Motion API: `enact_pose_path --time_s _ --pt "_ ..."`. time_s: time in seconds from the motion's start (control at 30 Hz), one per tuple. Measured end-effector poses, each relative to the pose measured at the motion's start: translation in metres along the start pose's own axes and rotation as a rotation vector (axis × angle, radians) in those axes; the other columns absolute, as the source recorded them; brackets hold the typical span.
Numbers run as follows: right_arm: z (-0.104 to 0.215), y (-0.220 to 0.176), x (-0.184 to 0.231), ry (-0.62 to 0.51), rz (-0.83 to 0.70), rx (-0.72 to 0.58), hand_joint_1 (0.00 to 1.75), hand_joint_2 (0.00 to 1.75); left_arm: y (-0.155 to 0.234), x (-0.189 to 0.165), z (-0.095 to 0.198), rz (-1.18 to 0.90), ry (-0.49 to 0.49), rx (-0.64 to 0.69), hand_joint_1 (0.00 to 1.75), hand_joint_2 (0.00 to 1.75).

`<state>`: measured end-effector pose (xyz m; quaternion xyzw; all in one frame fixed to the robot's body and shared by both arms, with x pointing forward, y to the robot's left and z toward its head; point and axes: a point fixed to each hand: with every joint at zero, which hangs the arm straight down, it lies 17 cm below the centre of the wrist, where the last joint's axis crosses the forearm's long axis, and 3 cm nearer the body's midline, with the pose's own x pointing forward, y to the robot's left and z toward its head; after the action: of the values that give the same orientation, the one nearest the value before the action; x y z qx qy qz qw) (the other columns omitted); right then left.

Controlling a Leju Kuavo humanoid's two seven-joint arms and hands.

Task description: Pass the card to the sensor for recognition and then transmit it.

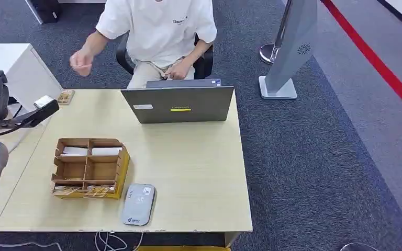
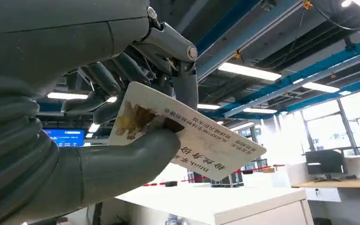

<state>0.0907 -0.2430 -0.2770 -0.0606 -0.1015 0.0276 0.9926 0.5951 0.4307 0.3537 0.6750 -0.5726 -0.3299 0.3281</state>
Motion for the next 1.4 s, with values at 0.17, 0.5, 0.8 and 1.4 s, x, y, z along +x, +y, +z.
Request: enact_pose_path --time_s 0.17,0.5,0.8,1.4 --pt "0.000 0.000 0.000 -0.001 -0.001 0.000 0.00 1.75 0.000 0.002 0.000 0.009 -0.005 -0.002 1.75 1.75" --pt "-0.001 -0.004 -0.004 0.012 -0.036 -0.021 0.00 1.75 0.025 0.065 0.060 0.138 -0.091 0.119 1.75 1.75" --pt "0.000 -0.004 -0.010 0.031 -0.087 -0.033 0.00 1.75 0.075 0.153 0.155 0.297 -0.255 0.209 1.75 1.75" --pt "0.001 0.000 -0.012 0.034 -0.135 -0.035 0.00 1.75 0.090 0.241 0.241 0.491 -0.420 0.109 1.75 1.75"
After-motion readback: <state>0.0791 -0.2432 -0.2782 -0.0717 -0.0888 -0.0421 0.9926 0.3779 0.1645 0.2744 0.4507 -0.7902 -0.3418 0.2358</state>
